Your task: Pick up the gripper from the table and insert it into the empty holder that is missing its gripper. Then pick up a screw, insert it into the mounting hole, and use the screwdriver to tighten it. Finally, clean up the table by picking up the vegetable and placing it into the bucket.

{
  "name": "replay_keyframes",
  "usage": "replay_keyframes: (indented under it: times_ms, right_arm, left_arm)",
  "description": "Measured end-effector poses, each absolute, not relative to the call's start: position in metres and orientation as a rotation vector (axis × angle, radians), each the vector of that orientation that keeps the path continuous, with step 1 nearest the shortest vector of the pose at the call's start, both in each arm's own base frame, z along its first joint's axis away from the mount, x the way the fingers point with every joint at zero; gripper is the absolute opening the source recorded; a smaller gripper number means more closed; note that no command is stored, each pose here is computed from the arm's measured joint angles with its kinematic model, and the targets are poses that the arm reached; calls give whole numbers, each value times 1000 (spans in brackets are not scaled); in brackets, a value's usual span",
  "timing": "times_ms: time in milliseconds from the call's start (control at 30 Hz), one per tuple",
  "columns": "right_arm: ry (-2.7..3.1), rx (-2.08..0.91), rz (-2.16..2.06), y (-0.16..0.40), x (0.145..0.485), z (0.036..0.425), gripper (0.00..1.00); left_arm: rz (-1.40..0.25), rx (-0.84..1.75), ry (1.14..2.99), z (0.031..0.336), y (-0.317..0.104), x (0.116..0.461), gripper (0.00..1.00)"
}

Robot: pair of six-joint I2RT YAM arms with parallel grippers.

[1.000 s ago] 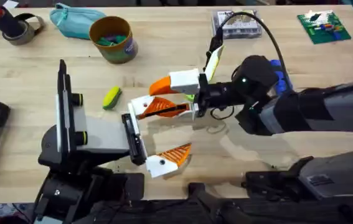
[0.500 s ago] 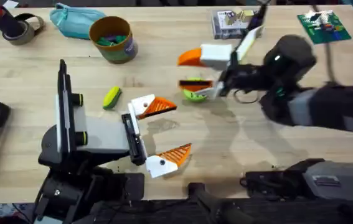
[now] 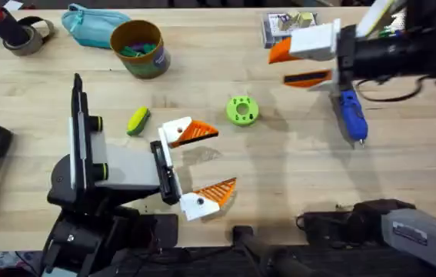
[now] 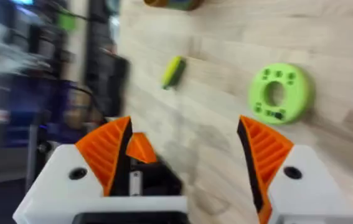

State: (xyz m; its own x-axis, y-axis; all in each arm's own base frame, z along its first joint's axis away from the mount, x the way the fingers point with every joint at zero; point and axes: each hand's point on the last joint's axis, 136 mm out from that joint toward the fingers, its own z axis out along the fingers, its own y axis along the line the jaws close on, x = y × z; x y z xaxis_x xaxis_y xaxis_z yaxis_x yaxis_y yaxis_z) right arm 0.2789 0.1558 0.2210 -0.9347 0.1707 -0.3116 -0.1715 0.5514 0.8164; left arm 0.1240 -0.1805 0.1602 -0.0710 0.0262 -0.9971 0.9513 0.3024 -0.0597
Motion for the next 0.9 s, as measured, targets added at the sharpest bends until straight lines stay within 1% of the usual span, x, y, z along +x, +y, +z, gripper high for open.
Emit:
replay_keyframes:
  times_ms: [133, 200, 400, 600, 767, 900]
  right_arm:
    - [2477, -115, 1120, 141, 269, 238, 997]
    - [2505, -152, 1030, 133, 264, 239, 997]
    - [2632, -241, 786, 121, 249, 216, 997]
    - [2697, -412, 514, 123, 238, 199, 997]
    - [2691, -557, 354, 131, 231, 193, 997]
    - [2632, -628, 314, 143, 235, 196, 997]
  left_arm:
    - [-1008, 973, 1414, 160, -180, 124, 986]
    - [-1008, 974, 1413, 160, -181, 124, 986]
    - [-1008, 973, 1413, 160, -180, 124, 986]
    - [-1008, 973, 1413, 160, -180, 124, 986]
    - [-1008, 973, 1414, 160, -180, 124, 986]
    - [-1008, 973, 1413, 160, -180, 124, 986]
